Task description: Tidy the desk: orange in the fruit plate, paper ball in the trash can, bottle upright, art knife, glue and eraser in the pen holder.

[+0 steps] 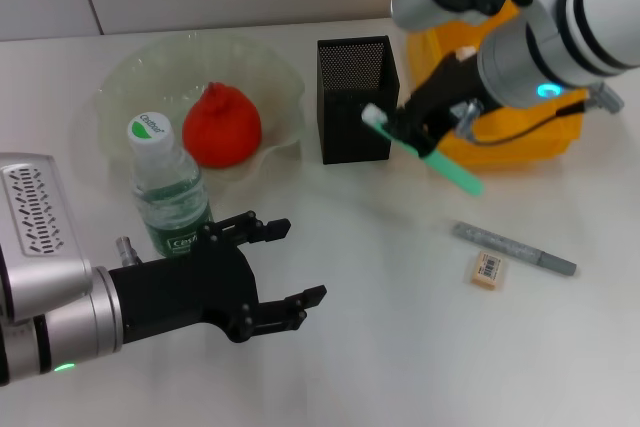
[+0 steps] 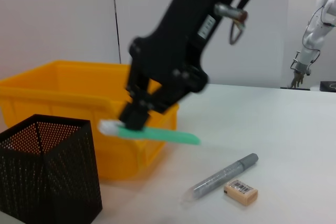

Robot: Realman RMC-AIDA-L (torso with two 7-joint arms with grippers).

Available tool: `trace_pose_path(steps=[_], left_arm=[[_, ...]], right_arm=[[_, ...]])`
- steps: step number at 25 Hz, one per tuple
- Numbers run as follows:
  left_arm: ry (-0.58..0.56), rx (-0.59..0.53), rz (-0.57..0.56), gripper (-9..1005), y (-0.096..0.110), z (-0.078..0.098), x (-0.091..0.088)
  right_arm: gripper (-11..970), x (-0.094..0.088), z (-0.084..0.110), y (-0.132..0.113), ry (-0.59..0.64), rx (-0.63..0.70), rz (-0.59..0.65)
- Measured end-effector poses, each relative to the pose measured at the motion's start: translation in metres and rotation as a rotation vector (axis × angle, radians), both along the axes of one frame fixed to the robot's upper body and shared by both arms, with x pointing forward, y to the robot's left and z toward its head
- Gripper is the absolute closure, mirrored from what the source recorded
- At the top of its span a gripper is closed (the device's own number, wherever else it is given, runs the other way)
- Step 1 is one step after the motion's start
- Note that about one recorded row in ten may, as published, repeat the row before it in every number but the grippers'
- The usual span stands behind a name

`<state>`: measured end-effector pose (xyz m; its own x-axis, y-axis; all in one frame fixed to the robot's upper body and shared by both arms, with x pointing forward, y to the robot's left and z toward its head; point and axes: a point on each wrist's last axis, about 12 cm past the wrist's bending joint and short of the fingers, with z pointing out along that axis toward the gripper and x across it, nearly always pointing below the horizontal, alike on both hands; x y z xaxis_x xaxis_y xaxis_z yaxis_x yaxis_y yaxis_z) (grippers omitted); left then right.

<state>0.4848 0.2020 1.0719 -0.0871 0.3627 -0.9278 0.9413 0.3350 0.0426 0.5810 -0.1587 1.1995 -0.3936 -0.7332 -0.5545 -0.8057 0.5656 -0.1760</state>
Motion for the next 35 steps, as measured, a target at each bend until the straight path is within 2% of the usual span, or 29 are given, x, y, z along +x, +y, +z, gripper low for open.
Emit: trace_pose_path(steps=[13,17,22,27,33,35], left_arm=[[0.005,-0.001,-0.009,194,-0.002,-0.001,-0.001],[0.011,0.0,-0.008,194,-0.002,-0.003,-0.002],[0.017,0.001,-0.006,194,-0.002,-0.004,-0.002],[0.024,0.001,-0.007,194,-0.002,-0.006,-0.002],[0.025,-0.005,-0.011,194,-0.003,-0.005,-0.001],[0.021,-0.02,-0.013,194,-0.003,-0.005,-0.001]], right_arm=[[912,0.008,0.051,0.014,-0.303,0.159,0.011],[912,0.009,0.061,0.015,-0.378,0.194,0.007],[913,0.008,0.058,0.009,-0.452,0.223,0.004],[913,0.004,0.051,-0.004,-0.484,0.325,0.017],[912,0.001,0.038,-0.027,-0.487,0.465,0.025],[912,0.001,0.031,-0.045,-0.484,0.517,0.003]])
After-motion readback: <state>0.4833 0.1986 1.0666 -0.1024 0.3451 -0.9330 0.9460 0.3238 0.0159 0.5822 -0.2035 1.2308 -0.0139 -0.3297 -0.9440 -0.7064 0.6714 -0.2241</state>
